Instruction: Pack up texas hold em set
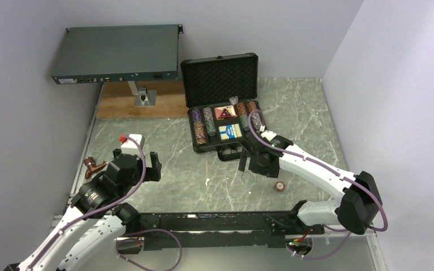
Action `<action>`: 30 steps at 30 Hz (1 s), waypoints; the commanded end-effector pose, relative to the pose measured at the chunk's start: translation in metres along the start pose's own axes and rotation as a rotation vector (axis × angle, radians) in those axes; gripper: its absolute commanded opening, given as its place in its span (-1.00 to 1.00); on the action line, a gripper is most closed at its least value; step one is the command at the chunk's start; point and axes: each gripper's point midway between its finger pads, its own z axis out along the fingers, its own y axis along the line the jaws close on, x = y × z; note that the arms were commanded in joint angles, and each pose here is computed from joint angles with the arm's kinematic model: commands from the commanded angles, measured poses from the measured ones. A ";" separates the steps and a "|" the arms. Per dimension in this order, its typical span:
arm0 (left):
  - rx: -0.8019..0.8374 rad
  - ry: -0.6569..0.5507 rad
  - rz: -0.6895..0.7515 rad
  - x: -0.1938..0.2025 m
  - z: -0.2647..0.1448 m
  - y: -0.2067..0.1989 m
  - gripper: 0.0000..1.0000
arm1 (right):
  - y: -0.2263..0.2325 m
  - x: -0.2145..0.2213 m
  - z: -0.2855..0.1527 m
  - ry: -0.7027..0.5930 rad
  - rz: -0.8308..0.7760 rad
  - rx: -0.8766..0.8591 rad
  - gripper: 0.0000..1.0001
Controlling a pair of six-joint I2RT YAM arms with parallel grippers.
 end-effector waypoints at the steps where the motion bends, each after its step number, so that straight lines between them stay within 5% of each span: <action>1: 0.182 0.003 0.071 -0.005 0.006 -0.035 0.99 | 0.006 -0.010 -0.006 -0.056 0.074 -0.037 0.96; 8: 0.289 0.118 0.137 0.009 0.017 -0.062 0.99 | -0.031 -0.004 -0.011 -0.062 0.113 0.121 0.98; 19: 0.314 0.127 0.148 0.012 0.019 -0.069 0.95 | -0.097 0.038 0.018 -0.070 0.594 0.184 0.64; 30: 0.298 0.112 0.145 0.010 0.017 -0.066 0.94 | -0.114 0.031 0.049 -0.093 0.618 0.227 0.53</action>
